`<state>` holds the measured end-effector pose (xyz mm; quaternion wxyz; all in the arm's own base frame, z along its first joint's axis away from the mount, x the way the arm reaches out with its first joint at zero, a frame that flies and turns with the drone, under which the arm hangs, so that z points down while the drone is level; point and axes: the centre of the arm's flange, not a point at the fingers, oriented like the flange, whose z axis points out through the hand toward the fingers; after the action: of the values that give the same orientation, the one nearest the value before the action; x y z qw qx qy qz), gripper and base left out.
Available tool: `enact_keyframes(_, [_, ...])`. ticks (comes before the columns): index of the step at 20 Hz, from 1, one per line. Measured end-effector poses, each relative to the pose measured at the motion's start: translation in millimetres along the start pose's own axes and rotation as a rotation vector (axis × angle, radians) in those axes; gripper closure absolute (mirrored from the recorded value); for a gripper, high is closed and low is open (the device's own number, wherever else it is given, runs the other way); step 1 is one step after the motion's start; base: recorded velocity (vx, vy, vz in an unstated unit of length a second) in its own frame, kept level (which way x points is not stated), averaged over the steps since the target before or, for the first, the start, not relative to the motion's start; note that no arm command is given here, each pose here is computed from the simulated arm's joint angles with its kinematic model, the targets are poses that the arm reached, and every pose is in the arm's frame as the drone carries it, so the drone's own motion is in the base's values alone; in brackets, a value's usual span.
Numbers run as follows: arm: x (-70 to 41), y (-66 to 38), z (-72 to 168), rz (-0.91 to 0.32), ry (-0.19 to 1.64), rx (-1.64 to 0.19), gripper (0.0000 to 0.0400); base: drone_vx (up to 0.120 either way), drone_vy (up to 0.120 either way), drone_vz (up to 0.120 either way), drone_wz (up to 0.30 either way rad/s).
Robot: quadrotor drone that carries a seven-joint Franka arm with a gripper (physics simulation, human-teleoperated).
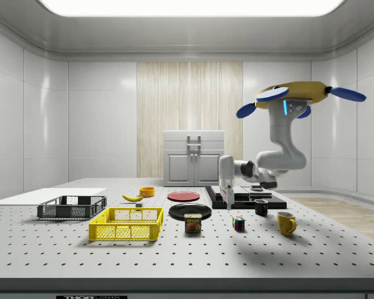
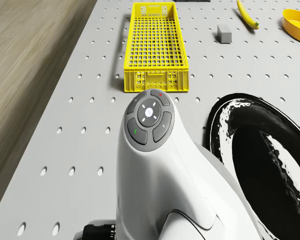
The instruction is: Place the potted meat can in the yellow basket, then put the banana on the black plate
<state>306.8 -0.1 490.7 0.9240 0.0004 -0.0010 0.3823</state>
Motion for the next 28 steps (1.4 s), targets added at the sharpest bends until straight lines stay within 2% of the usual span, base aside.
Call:
enact_keyframes(5, [0.0, 0.0, 0.0, 0.000, 0.000, 0.000, 0.0000, 0.120, 0.000, -0.104, 0.000])
enact_keyframes(28, [0.0, 0.0, 0.0, 0.000, 0.000, 0.000, 0.0000, 0.120, -0.007, 0.000, 0.000])
